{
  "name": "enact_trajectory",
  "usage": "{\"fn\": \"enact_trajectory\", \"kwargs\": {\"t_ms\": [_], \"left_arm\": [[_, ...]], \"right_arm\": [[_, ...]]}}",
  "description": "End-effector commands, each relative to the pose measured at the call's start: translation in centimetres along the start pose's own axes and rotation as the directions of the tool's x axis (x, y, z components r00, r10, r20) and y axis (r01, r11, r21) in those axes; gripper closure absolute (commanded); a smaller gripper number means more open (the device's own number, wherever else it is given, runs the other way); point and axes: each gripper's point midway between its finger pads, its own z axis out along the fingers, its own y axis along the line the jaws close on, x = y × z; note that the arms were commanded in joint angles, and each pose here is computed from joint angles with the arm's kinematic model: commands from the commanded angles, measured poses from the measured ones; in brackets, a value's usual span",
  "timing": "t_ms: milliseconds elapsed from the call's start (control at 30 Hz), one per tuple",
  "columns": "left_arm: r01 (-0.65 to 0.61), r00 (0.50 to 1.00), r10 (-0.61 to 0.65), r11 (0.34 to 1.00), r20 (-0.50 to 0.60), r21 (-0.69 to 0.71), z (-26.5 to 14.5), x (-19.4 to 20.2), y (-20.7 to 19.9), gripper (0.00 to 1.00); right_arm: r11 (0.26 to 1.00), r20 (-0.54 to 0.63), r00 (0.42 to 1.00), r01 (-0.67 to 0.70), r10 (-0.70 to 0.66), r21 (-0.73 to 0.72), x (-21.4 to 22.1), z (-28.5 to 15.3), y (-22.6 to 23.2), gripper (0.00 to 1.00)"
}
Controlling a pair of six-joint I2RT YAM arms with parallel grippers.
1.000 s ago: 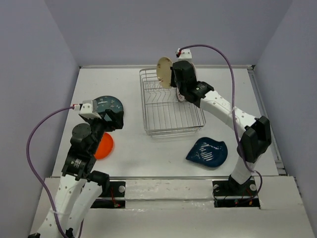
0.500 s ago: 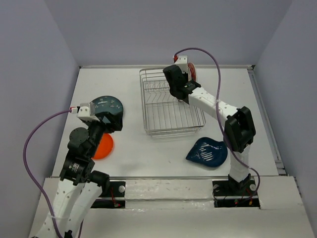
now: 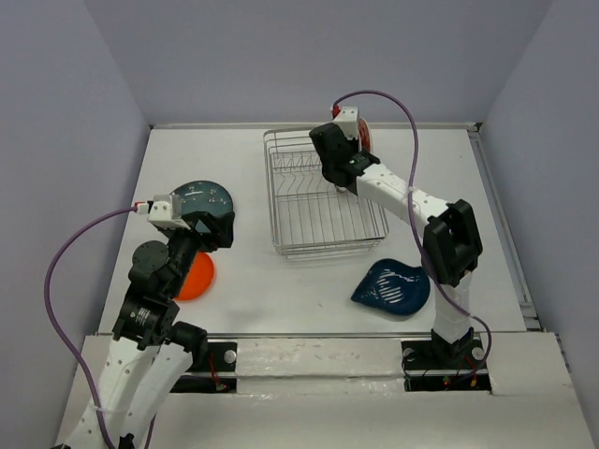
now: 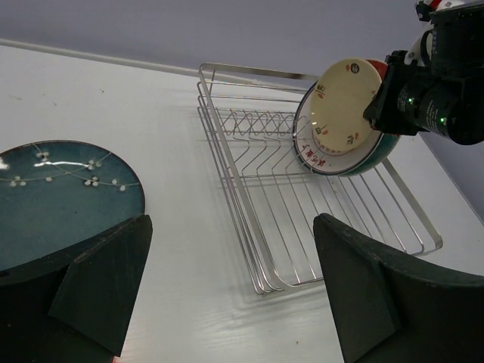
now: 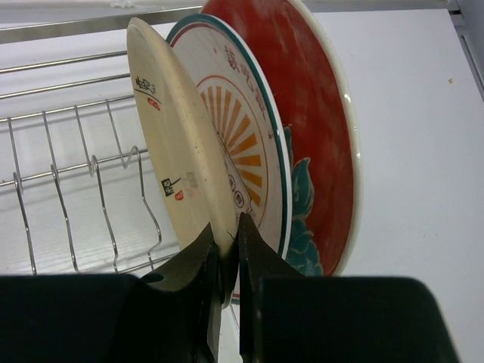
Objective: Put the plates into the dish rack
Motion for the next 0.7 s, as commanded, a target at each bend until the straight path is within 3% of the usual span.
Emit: {"fn": "enact_trajectory", "kwargs": {"t_ms": [0, 100, 167, 233, 267, 333, 533, 567, 633, 667], "left_arm": [[-0.011, 0.999, 0.011, 1.0, 0.041, 0.005, -0.1, -0.9, -0.1, 0.01], [-0.014, 0.999, 0.014, 1.0, 0.042, -0.002, -0.1, -0.9, 0.0, 0.01], [-0.014, 0.999, 0.014, 1.0, 0.042, -0.01, 0.0, -0.9, 0.2, 0.01], [-0.014, 0.999, 0.015, 1.0, 0.04, -0.015, 0.0, -0.9, 0.2, 0.01], [-0.014, 0.999, 0.015, 1.0, 0.041, -0.022, 0.0, -0.9, 0.3, 0.01], [-0.014, 0.999, 0.015, 0.999, 0.04, -0.03, 0.0, -0.9, 0.5, 0.01], [-0.002, 0.996, 0.011, 0.994, 0.084, -0.11, -0.4, -1.9, 1.8, 0.01], [0.011, 0.993, 0.008, 0.986, 0.115, -0.164, -0.8, -2.6, 2.8, 0.01], [0.036, 0.988, 0.0, 0.972, 0.153, -0.231, -1.5, -3.4, 4.0, 0.01], [0.062, 0.979, -0.002, 0.956, 0.204, -0.287, -2.4, -4.3, 5.0, 0.01]], "right_arm": [[0.998, 0.0, 0.998, -0.067, 0.067, -0.018, 0.0, 1.0, 1.5, 0.93], [0.997, -0.015, 0.998, -0.067, 0.066, -0.039, 0.4, 1.3, 2.3, 0.93], [0.996, -0.016, 0.997, -0.077, 0.076, -0.053, 0.2, 1.1, 2.4, 0.82], [0.994, -0.001, 0.996, -0.09, 0.09, -0.061, -0.9, 0.5, 2.1, 0.61], [0.993, -0.005, 0.996, -0.089, 0.089, -0.079, -1.1, 0.2, 2.1, 0.43], [0.985, 0.01, 0.992, -0.124, 0.126, -0.117, -2.8, -1.3, 1.5, 0.33], [0.909, 0.021, 0.984, -0.156, 0.178, -0.387, -5.2, -7.2, 3.2, 0.31], [0.838, 0.035, 0.975, -0.169, 0.218, -0.519, -6.8, -10.2, 5.0, 0.31], [0.75, -0.007, 0.977, -0.167, 0.212, -0.64, -5.4, -12.7, 7.3, 0.32], [0.64, -0.038, 0.973, -0.179, 0.228, -0.747, -5.5, -16.0, 9.7, 0.33]]}}
